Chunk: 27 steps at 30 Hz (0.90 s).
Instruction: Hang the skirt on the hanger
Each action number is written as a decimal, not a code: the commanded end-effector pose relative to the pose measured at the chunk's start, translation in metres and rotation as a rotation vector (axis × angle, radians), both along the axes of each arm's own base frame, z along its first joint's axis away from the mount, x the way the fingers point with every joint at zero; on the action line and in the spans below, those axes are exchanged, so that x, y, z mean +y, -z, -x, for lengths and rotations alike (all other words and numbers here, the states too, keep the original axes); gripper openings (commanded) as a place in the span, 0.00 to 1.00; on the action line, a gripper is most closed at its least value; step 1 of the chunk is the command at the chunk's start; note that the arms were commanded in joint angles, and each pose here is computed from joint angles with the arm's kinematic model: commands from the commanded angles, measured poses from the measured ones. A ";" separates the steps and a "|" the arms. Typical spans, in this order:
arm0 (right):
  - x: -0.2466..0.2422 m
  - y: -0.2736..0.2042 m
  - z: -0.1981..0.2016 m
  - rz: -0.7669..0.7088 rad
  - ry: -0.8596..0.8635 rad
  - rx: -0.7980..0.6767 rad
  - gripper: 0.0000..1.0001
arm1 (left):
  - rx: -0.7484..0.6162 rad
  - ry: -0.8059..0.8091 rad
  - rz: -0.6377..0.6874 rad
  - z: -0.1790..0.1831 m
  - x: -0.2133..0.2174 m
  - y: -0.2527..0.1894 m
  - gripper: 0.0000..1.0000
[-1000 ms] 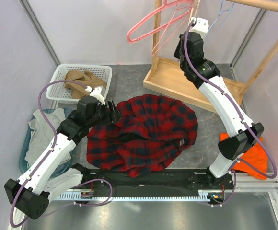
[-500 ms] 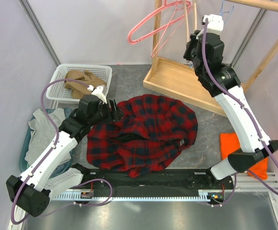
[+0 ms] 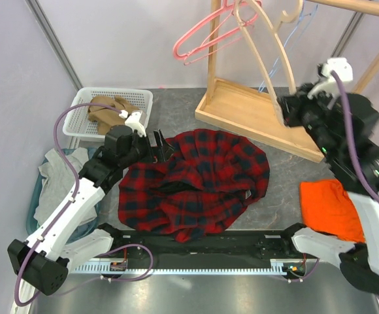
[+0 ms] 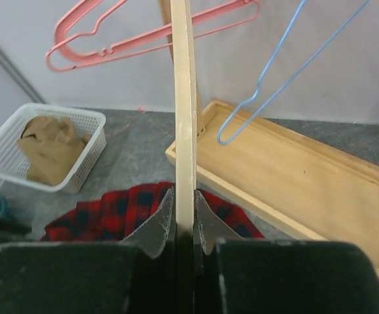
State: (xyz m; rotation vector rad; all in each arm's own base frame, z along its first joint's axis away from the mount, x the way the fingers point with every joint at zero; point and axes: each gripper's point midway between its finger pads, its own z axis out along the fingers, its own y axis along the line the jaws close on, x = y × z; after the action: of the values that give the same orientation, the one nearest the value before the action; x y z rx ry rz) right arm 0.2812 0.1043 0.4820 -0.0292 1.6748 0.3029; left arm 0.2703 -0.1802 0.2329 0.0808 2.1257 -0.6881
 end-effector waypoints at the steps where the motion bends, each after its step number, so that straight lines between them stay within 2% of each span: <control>1: -0.010 0.031 0.053 0.068 -0.099 0.094 0.00 | -0.172 0.062 0.050 -0.012 -0.012 -0.058 0.99; 8: -0.018 0.079 0.110 0.106 -0.211 0.204 0.00 | -0.278 0.098 0.071 -0.010 -0.014 -0.101 0.98; 12: 0.011 0.095 0.136 0.112 -0.447 0.211 0.00 | -0.352 0.145 0.077 -0.003 -0.016 -0.125 0.98; 13: 0.025 0.110 0.144 0.130 -0.557 0.233 0.00 | -0.385 0.159 0.077 -0.001 -0.016 -0.136 0.98; 16: 0.046 0.130 0.146 0.118 -0.679 0.251 0.00 | -0.469 0.224 0.053 0.007 -0.018 -0.156 0.98; 20: 0.073 0.153 0.151 0.073 -0.846 0.300 0.00 | -0.580 0.365 0.028 0.030 -0.025 -0.173 0.98; 27: 0.085 0.153 0.175 0.043 -1.007 0.258 0.00 | -0.592 0.724 0.111 0.082 -0.054 -0.152 0.98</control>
State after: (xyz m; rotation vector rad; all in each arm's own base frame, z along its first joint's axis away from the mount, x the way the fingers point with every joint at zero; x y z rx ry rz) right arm 0.1253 0.1736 0.2962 -0.7749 2.0405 0.9194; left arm 0.2217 -0.2142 0.3888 0.6487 1.5870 -0.8931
